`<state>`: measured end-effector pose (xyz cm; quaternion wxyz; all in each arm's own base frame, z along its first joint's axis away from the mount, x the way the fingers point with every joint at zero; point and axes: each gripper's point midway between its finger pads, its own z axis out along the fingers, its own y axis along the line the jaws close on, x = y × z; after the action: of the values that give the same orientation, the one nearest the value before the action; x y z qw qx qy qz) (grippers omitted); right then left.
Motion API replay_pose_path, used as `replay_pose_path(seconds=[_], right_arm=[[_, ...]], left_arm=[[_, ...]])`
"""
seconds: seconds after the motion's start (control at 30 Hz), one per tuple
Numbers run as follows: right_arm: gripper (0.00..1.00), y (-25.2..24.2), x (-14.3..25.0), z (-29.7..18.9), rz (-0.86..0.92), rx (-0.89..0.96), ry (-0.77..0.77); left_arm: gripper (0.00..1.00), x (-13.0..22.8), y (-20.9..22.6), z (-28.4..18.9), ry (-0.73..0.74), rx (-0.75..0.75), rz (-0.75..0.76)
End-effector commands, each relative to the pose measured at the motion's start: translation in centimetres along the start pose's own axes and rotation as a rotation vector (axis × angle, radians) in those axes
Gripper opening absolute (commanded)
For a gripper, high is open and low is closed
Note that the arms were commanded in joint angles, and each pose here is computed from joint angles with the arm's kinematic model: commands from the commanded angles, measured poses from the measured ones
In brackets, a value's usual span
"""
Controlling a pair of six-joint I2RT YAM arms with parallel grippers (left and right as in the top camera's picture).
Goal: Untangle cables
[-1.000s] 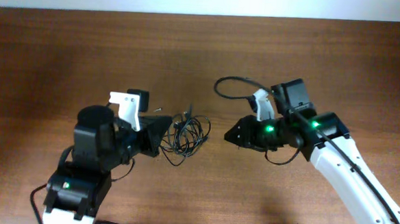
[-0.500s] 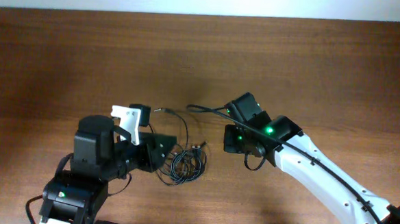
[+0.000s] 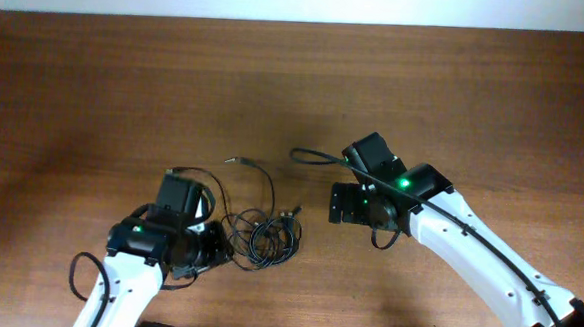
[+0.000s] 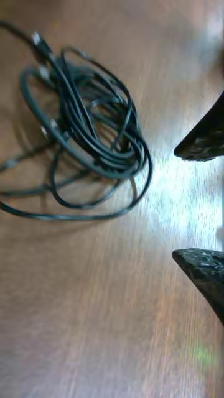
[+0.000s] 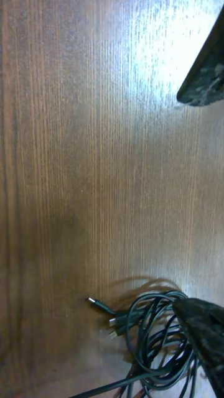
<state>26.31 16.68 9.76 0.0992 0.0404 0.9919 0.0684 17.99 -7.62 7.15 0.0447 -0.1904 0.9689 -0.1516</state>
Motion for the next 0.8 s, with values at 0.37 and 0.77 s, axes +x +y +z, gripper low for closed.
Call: replay_pose_path(seconds=[0.37,0.77], right_arm=[[0.99,-0.3,-0.2,0.0,0.001,0.011,-0.006],[0.99,2.0,1.3,-0.1,0.002,-0.12,0.083]], left_arm=[[0.33,0.3,-3.9,7.5,-0.105,-0.091,0.23],[0.0,-1.8,-4.9,10.1,-0.162,-0.093,0.231]])
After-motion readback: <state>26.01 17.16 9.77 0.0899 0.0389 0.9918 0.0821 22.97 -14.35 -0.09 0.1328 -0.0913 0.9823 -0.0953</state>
